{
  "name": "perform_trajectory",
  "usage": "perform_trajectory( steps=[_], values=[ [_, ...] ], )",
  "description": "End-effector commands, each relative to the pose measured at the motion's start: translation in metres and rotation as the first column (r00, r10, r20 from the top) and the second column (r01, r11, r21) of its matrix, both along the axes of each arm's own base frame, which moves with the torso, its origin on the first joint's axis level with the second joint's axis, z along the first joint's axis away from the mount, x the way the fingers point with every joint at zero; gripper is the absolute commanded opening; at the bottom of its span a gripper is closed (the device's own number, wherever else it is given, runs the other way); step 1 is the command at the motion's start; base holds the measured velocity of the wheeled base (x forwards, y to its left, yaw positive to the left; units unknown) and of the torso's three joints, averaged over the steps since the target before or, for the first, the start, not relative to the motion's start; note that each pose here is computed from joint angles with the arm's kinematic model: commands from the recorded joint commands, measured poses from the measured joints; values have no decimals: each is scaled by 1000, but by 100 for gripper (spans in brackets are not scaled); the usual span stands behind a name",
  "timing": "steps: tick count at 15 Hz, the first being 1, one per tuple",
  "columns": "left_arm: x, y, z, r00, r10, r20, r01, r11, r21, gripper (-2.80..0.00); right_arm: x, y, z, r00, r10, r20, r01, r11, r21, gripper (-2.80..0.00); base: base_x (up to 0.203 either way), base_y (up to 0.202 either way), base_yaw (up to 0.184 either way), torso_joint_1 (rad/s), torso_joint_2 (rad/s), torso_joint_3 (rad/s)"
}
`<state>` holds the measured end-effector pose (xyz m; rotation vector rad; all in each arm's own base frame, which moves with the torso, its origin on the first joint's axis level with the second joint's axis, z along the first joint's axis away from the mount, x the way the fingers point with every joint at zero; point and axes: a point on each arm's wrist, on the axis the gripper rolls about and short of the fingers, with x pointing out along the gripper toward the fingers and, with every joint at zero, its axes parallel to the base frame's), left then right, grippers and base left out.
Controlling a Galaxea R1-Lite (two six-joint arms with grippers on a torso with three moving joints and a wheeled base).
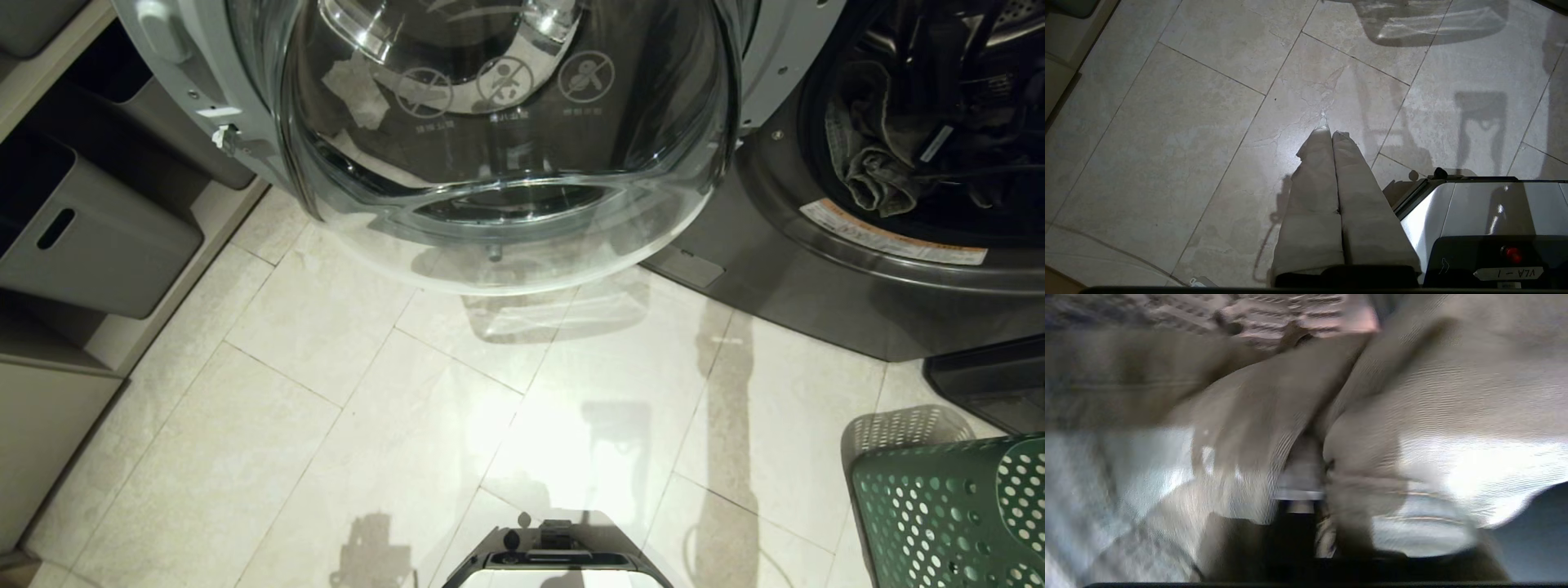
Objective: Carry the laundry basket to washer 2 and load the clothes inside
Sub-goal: Place the clothes into the washing machine
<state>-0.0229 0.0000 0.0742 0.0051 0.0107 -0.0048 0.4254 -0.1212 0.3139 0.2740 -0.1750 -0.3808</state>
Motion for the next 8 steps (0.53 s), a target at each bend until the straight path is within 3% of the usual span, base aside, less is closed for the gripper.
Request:
perform_trajectory(
  steps=[1, 3, 5, 8],
  values=[
    [0, 0, 0, 1000, 0, 0, 0, 1000, 1, -280, -2, 8, 6, 1000, 16, 9, -16, 1000, -10, 0, 0, 0, 0, 0, 0, 0],
    [0, 0, 0, 1000, 2, 0, -2, 1000, 1, -280, -6, 9, 14, 999, 16, 50, -15, 1000, -21, 0, 0, 0, 0, 0, 0, 0],
    [0, 0, 0, 1000, 0, 0, 0, 1000, -1, -280, -10, 10, 27, 989, 22, 145, -16, 999, -44, 0, 0, 0, 0, 0, 0, 0],
    [0, 0, 0, 1000, 1, 0, -1, 1000, 0, -280, -18, 12, 36, 985, 23, 174, -15, 999, -46, 0, 0, 0, 0, 0, 0, 0]
  ],
)
